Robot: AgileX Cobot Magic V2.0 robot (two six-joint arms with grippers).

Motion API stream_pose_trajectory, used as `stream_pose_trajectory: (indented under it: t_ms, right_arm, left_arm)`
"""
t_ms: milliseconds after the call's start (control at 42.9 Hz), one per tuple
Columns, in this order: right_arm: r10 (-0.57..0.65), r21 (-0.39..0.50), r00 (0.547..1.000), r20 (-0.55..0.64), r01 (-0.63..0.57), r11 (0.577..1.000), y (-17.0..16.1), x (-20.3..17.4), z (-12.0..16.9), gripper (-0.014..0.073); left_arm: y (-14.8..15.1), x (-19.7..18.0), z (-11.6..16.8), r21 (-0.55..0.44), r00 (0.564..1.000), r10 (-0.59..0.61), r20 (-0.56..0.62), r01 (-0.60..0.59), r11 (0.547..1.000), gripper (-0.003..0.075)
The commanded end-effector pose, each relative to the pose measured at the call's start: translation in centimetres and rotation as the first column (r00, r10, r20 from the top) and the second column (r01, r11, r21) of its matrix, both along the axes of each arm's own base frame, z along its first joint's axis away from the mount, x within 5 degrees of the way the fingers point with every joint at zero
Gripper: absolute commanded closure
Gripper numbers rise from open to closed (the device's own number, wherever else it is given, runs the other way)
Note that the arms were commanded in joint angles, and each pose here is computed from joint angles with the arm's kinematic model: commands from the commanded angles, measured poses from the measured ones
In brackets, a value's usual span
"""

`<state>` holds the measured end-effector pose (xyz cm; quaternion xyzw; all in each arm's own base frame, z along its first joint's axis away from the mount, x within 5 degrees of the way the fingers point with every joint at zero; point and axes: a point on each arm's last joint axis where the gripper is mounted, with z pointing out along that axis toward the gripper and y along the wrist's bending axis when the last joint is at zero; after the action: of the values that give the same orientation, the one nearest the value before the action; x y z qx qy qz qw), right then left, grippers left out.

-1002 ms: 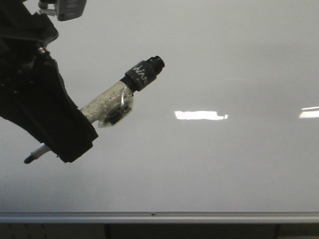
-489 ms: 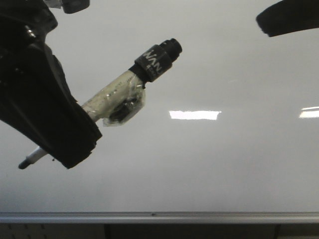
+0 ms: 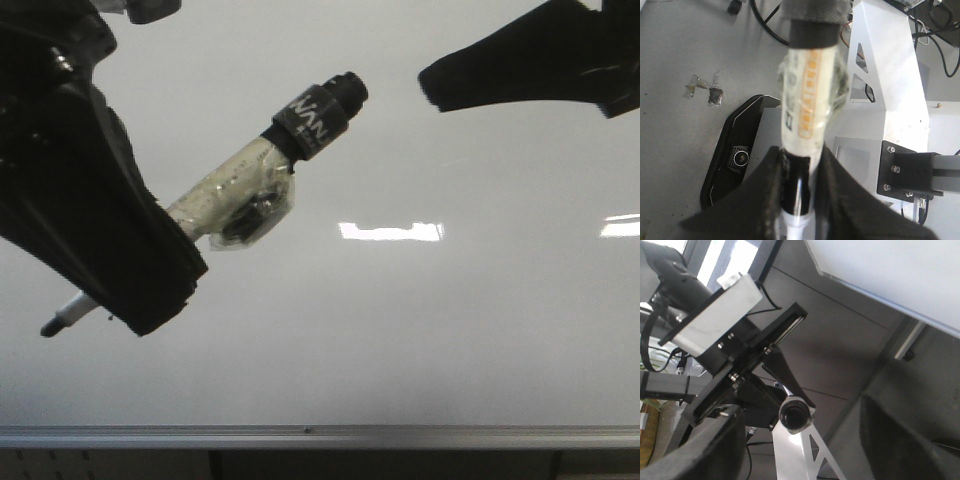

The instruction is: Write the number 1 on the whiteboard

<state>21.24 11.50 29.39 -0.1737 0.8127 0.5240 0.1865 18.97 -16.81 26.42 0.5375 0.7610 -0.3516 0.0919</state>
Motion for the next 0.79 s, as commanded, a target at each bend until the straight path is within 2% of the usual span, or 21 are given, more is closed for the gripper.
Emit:
stream_pose_trajectory:
  t_ms: [0, 233, 513, 583, 769]
  right_arm:
    - [0.030, 0.064, 0.999, 0.038, -0.032, 0.997, 1.5, -0.2, 1.3, 0.0082]
    - [0.076, 0.044, 0.997, -0.002, -0.076, 0.996, 4.4, -0.2, -0.3, 0.0082]
    - [0.123, 0.101, 0.992, -0.026, -0.120, 0.988, 5.7, -0.2, -0.8, 0.0094]
    - [0.140, 0.109, 0.990, -0.031, -0.135, 0.985, 5.7, -0.4, -0.7, 0.0153]
    - [0.188, 0.132, 0.981, -0.042, -0.181, 0.975, 5.8, -0.8, -0.5, 0.0468]
  left_arm:
    - [-0.4, -0.7, 2.2, -0.087, 1.000, -0.017, -0.004, 0.016, 0.996, 0.0741]
    - [-0.4, -0.7, 2.2, -0.094, 1.000, -0.014, -0.008, 0.013, 0.996, 0.0741]
    - [-0.4, -0.7, 2.2, -0.094, 1.000, -0.012, -0.007, 0.012, 0.995, 0.0741]
    - [-0.4, -0.7, 2.2, -0.095, 1.000, -0.011, -0.005, 0.010, 0.995, 0.0741]
    - [-0.5, -0.6, 2.2, -0.098, 1.000, -0.003, -0.001, 0.003, 0.995, 0.0741]
